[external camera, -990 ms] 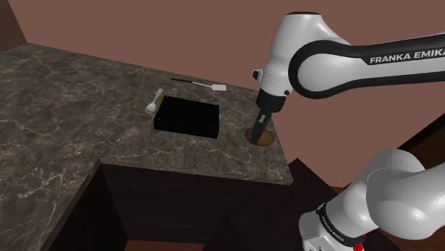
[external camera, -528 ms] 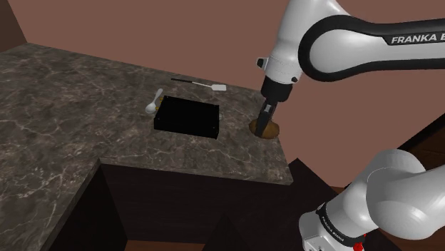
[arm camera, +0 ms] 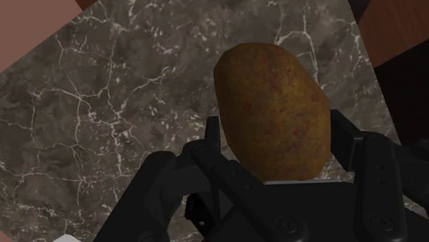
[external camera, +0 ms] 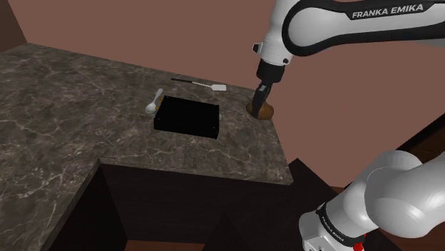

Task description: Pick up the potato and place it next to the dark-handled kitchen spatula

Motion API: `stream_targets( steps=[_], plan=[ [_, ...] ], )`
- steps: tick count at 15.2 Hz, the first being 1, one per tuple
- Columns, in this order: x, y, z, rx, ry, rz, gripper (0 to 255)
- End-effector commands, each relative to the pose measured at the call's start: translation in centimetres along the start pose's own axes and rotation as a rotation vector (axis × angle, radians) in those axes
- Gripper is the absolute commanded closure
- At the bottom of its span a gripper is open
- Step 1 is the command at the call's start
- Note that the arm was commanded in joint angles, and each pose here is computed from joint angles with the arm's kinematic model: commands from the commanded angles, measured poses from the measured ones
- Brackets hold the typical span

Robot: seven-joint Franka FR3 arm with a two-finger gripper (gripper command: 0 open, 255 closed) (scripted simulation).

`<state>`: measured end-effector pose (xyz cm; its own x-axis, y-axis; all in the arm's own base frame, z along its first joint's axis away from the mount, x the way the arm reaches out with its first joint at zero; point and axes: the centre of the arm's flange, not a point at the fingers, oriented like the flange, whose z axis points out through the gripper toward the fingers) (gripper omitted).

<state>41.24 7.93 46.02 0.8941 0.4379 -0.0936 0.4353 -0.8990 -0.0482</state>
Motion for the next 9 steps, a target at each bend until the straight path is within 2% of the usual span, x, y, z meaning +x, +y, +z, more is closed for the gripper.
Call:
stream_targets(
  steps=[1, 9],
  plan=[
    [1.2, 2.6, 0.0, -0.001, 0.000, 0.000, 255],
    [6.3, 11.8, -1.0, -0.001, 0.000, 0.000, 255]
  ],
)
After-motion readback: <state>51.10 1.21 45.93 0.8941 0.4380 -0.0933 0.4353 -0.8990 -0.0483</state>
